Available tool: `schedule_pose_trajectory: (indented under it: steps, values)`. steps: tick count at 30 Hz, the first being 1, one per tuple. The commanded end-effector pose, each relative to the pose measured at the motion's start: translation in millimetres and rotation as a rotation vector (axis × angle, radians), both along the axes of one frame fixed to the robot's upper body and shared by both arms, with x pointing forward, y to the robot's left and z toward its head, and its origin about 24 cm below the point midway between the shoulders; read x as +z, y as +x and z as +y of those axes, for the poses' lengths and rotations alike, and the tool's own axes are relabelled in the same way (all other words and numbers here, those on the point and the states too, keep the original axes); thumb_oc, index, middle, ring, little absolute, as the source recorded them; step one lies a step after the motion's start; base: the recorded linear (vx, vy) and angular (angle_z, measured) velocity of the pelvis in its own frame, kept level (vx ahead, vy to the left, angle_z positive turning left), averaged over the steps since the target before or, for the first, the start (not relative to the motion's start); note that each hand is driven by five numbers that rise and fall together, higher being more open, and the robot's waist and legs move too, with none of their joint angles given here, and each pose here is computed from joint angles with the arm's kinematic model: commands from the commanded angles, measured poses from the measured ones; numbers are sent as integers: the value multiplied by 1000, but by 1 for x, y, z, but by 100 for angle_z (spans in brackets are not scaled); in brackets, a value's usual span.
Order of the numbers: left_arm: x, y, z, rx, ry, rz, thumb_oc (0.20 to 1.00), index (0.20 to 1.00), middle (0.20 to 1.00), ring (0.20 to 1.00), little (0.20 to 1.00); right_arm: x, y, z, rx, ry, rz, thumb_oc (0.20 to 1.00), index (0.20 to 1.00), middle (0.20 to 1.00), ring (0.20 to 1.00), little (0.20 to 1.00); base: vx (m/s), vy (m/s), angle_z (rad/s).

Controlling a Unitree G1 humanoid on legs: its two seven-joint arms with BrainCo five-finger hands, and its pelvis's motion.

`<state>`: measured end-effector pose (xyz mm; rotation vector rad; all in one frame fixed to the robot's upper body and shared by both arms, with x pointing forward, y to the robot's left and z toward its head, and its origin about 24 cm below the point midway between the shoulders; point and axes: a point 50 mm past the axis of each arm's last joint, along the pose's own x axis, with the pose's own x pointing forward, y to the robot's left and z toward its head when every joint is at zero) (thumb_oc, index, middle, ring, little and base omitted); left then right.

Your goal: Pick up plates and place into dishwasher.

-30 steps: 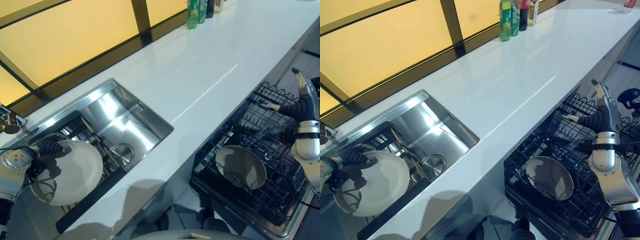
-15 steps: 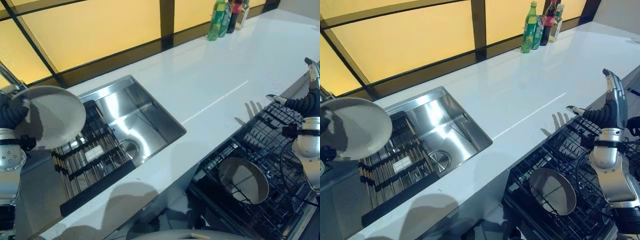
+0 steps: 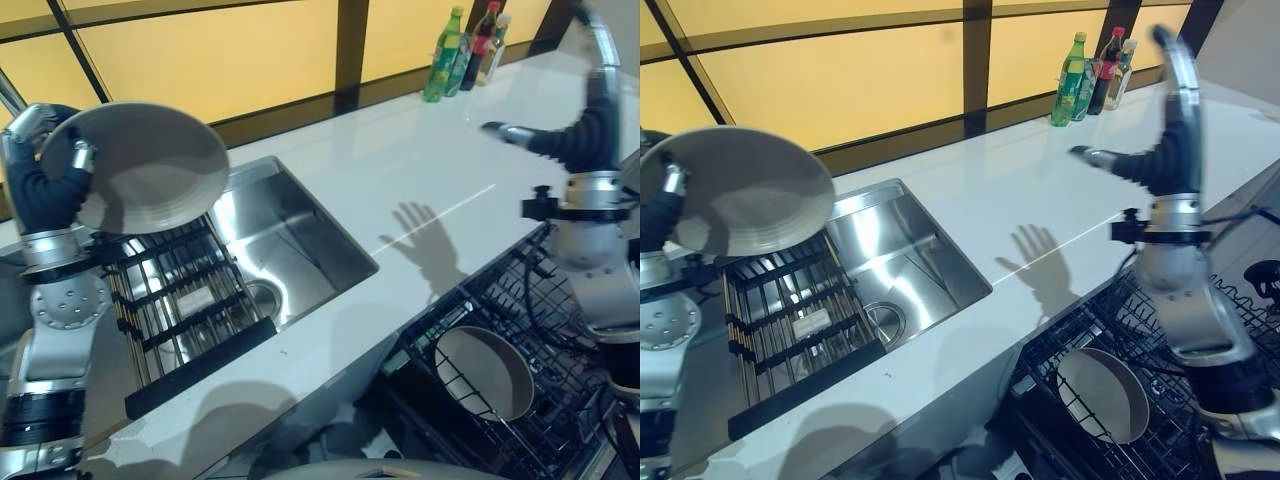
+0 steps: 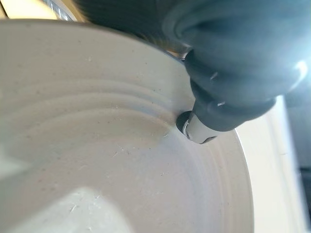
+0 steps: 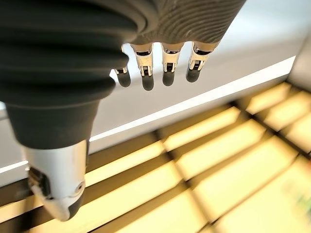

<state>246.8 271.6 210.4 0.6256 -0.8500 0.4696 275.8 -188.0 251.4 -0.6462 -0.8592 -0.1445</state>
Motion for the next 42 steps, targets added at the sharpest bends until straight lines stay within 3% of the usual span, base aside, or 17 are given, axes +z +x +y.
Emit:
schedule_pose_trajectory:
  steps: [1, 11, 24, 38, 40, 41, 42]
  values:
    - [19, 6, -34, -149, 58, -144, 200, 200, 200, 200, 200, 16, -11, 42, 314, -17, -40, 1000, 1000, 1000, 1000, 1000, -24, -10, 6]
    - [13, 21, -88, -320, 74, -168, 200, 200, 200, 200, 200, 1, -8, 100, 664, 14, 128, 1000, 1000, 1000, 1000, 1000, -6, -6, 3]
    - [20, 21, -132, -494, 107, -222, 200, 200, 200, 200, 200, -16, 4, 144, 871, 157, 367, 1000, 1000, 1000, 1000, 1000, 0, 0, 0]
    - [26, 19, -142, -516, 167, -272, 200, 200, 200, 200, 200, -25, 7, 169, 1001, 73, 591, 1000, 1000, 1000, 1000, 1000, 30, -14, 7]
    - [25, 19, -141, -515, 169, -270, 200, 200, 200, 200, 200, -29, 7, 171, 1015, 46, 624, 711, 711, 711, 711, 711, 27, -10, 7]
    - [25, 19, -141, -515, 169, -269, 200, 200, 200, 200, 200, -31, 7, 171, 1020, 32, 635, 269, 269, 269, 269, 269, 29, -13, 7]
    - [24, 19, -141, -513, 170, -268, 200, 200, 200, 200, 200, -32, 6, 170, 1027, 19, 644, 200, 200, 200, 200, 200, 27, -13, 6]
